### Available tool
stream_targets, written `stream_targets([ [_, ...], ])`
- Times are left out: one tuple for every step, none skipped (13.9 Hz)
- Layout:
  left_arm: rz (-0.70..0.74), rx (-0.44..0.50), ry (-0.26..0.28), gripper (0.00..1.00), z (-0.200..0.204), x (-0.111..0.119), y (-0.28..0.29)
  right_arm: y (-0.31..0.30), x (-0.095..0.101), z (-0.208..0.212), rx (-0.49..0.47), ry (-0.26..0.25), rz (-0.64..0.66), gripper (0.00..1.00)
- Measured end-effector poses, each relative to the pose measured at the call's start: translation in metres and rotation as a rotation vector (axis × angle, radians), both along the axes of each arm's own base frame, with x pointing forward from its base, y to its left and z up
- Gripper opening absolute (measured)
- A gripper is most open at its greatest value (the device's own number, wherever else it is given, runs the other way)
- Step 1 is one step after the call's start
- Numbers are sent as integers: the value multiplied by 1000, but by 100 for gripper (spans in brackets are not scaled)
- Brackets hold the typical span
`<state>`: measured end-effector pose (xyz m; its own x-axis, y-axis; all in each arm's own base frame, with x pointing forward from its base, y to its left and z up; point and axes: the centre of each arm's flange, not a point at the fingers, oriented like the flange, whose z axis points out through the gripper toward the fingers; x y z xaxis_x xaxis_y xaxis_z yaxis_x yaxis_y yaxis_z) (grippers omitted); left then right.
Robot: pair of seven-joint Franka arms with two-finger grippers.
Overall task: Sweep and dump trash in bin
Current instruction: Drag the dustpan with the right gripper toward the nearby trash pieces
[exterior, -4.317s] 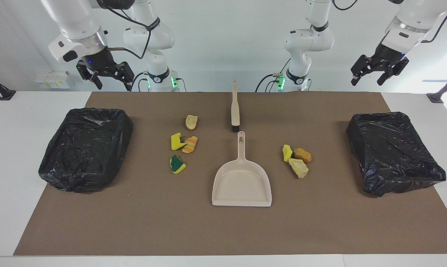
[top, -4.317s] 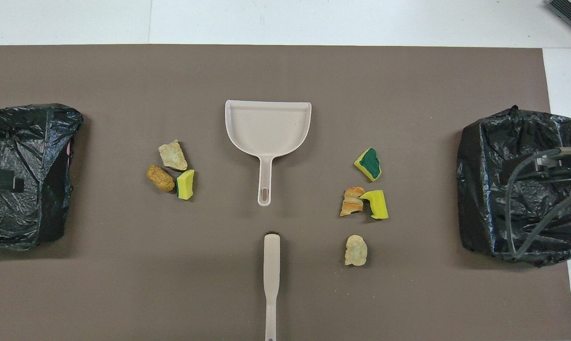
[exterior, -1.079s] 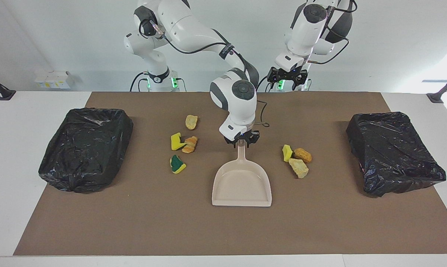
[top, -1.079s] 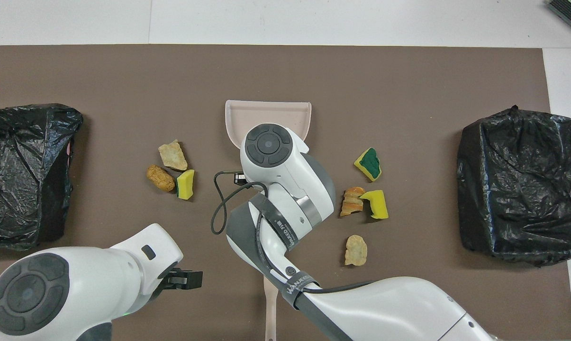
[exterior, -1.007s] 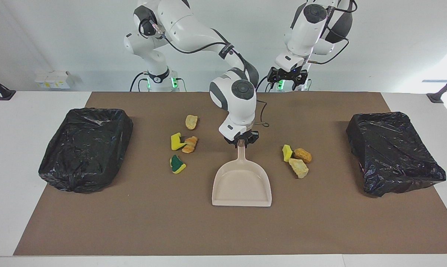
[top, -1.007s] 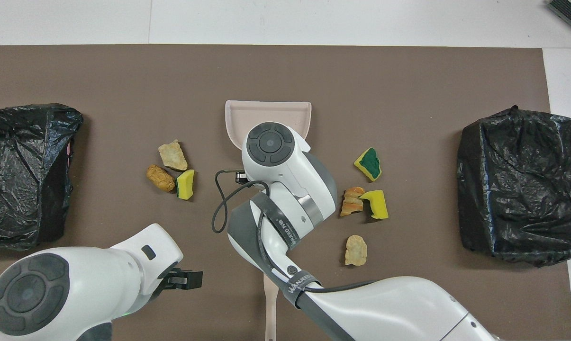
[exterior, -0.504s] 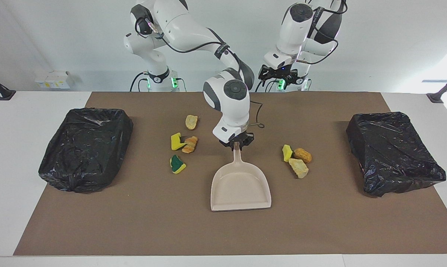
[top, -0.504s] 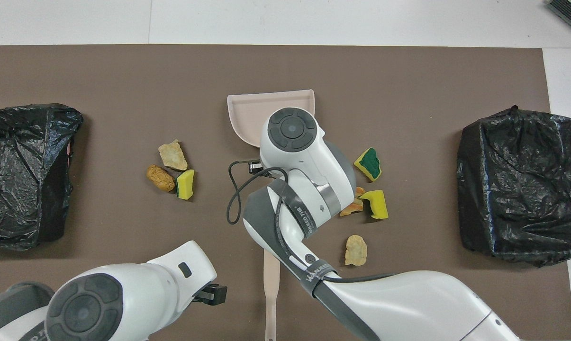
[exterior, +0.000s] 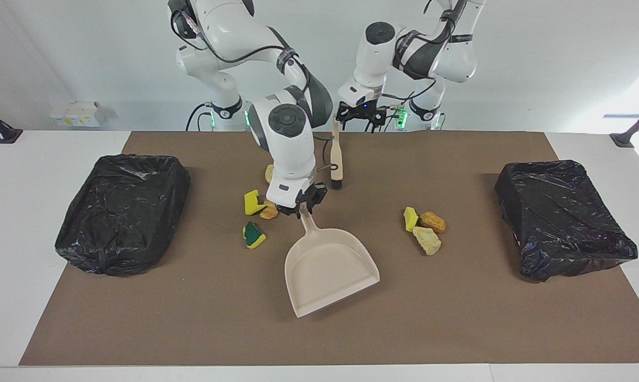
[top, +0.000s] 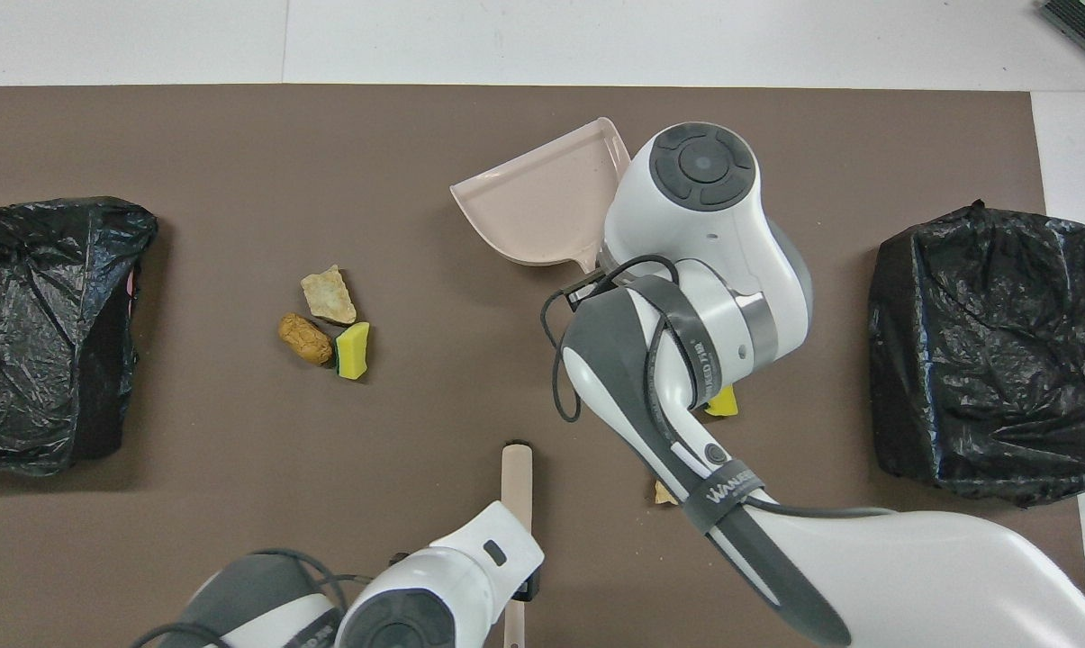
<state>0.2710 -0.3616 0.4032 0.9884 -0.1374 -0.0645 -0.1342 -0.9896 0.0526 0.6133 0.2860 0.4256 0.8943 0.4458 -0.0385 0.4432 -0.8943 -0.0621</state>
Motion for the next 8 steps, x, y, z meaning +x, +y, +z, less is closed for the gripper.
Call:
stream_targets([
  [3,14,8,100,-18,-11,-16,-8,-2,1,-7,22,54,32],
  [-5,30,17,100,-34,-23,-28,-14,-6,-1,-12,42,103,32],
  [-14,44,24,100,-44,-33,-36,-18,-9,-4,-15,56,150,32],
  [-21,52,28,100,-49,-40,-41,-23,-12,-9,-15,67,210,32],
  [-27,51,26,100,-51,-46,-44,-29,-15,-13,-10,77,298,32],
  [-30,47,23,100,-53,-50,-46,-34,-18,-16,-4,89,384,32],
  [-31,45,21,100,-54,-52,-46,-38,-20,-17,1,102,460,32],
  [-29,43,19,100,-55,-52,-46,-44,-20,-17,1,108,528,32],
])
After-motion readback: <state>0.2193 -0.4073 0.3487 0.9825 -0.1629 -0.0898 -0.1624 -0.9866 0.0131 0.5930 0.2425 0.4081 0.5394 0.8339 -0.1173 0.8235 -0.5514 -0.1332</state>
